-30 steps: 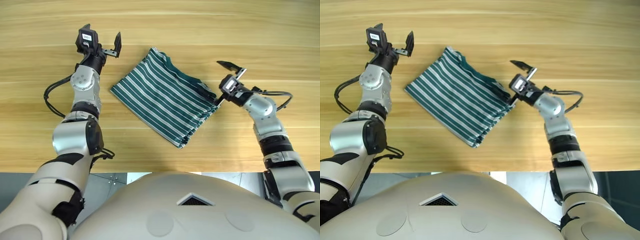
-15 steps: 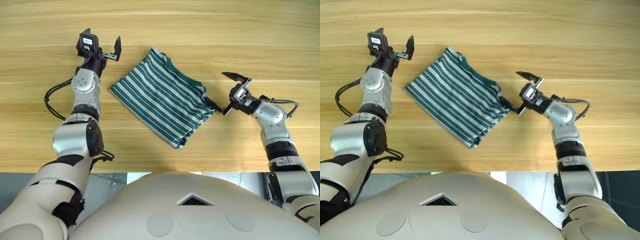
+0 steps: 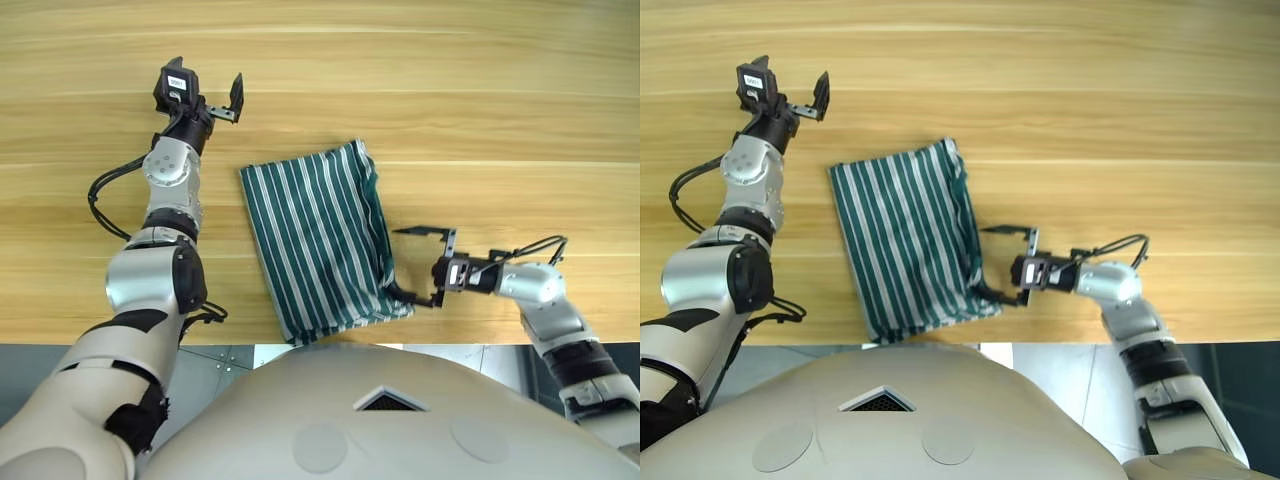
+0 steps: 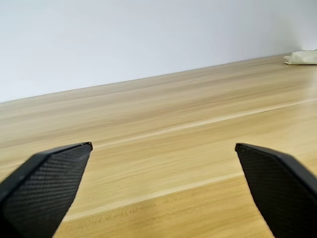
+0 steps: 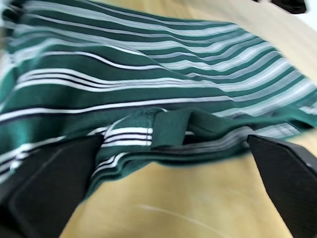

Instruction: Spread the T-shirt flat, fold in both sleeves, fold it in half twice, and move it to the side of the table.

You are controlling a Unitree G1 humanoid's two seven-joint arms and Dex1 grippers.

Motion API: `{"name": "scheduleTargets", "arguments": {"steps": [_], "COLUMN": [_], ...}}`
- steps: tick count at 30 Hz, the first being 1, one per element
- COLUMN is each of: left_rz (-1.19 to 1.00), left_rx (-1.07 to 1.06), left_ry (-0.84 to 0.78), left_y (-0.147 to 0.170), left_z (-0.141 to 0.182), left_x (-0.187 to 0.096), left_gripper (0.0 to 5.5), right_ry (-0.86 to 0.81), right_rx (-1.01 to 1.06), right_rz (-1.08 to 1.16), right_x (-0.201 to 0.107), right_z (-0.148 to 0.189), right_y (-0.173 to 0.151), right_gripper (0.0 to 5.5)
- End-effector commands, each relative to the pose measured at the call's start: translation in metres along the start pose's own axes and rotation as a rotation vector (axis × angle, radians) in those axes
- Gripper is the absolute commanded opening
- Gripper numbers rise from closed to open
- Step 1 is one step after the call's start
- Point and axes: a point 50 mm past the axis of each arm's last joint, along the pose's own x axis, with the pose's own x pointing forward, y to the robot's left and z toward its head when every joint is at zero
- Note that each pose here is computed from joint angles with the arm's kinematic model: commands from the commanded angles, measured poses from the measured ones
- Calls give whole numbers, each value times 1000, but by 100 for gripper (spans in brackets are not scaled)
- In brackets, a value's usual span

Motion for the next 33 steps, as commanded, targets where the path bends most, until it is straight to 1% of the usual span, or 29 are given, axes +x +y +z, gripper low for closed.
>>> {"name": "scheduleTargets", "arguments": {"steps": [1,3,5,8,11,14,19,25,27,30,33], "left_rz": [-10,-12,-9,-9,-15,-16,-15,-29,-108,-373,-642], "left_rx": [16,18,17,15,18,21,19,20,41,94,179], "left_ry": [-7,-12,-14,-13,-15,-19,-15,-20,-54,-165,-264], "left_y": [-1,-1,0,-2,-4,-3,-4,-8,-17,-37,-51], "left_z": [2,3,3,2,2,2,0,0,1,3,7], "left_x": [2,2,1,0,1,1,-1,0,-2,-16,-37], "left_gripper": [535,535,535,535,535,535,535,535,535,535,535], "right_ry": [58,63,39,6,-10,-6,-20,-26,14,63,88], "right_rx": [-37,-71,-112,-175,-210,-234,-234,-227,-230,-225,-225], "right_rz": [-67,-155,-260,-306,-260,-217,-148,-120,-115,-99,-101], "right_x": [-10,-15,-13,6,24,31,24,13,15,12,7], "right_z": [3,7,16,28,33,35,40,42,37,30,28], "right_y": [-19,-35,-57,-76,-76,-74,-62,-54,-53,-50,-48], "right_gripper": [540,540,540,540,540,540,540,540,540,540,540]}}
